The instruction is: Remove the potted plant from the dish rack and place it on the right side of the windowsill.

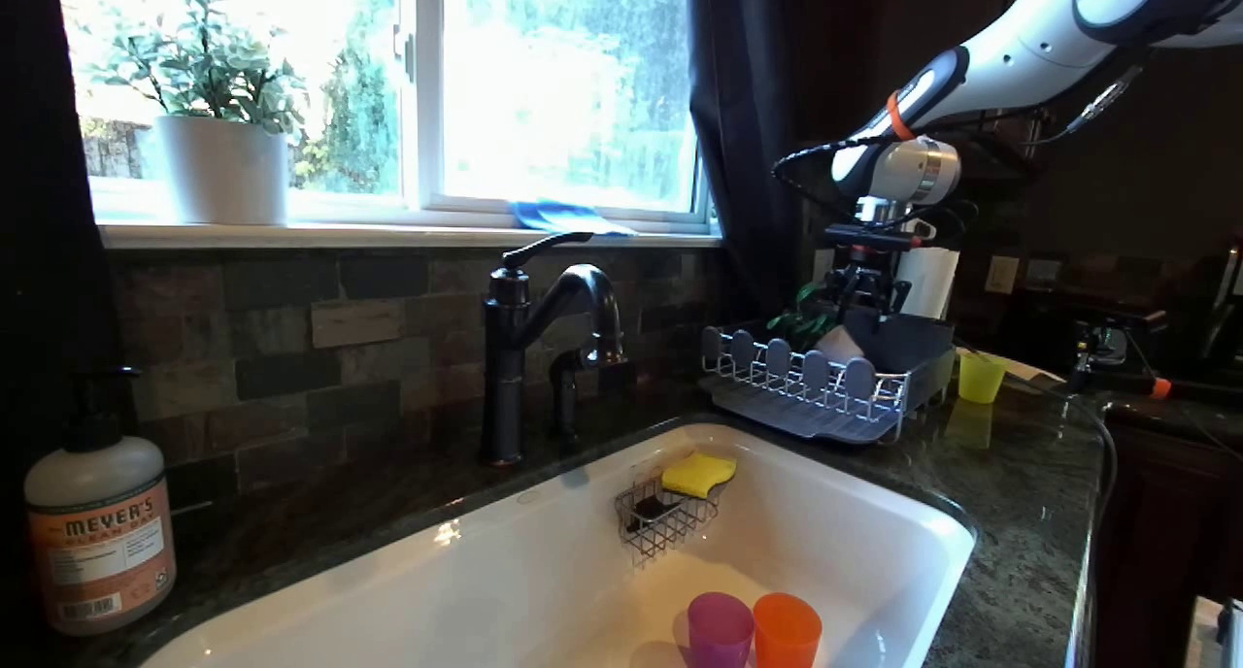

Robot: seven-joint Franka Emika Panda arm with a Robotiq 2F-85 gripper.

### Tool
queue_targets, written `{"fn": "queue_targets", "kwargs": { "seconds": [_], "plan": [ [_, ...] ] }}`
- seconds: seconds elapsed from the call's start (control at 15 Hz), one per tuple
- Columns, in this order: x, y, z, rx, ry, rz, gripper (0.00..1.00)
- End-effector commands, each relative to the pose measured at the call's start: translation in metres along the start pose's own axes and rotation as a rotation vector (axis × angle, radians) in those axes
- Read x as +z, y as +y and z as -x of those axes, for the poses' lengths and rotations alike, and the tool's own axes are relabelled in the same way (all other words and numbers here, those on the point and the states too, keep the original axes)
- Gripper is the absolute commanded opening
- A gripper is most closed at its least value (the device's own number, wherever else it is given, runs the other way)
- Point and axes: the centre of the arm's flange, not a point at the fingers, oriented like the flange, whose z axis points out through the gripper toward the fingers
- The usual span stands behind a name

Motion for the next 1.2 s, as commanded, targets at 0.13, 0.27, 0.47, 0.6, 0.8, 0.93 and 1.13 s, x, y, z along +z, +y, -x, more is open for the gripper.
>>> {"fn": "queue_targets", "kwargs": {
  "seconds": [0.13,0.27,0.47,0.6,0.8,0.93,1.13],
  "plan": [
    [-0.007,0.005,0.009,-0.054,0.005,-0.018,0.85],
    [-0.013,0.007,0.012,-0.057,0.017,-0.035,0.88],
    [-0.012,0.001,0.007,-0.052,0.007,-0.044,0.91],
    [-0.006,-0.005,0.004,-0.048,0.004,-0.052,0.9],
    [0.0,-0.013,0.005,-0.058,-0.006,-0.075,0.88],
    [0.001,-0.02,0.009,-0.063,0.013,-0.1,0.86],
    [0.001,-0.027,0.014,-0.06,0.03,-0.105,0.86]
  ]
}}
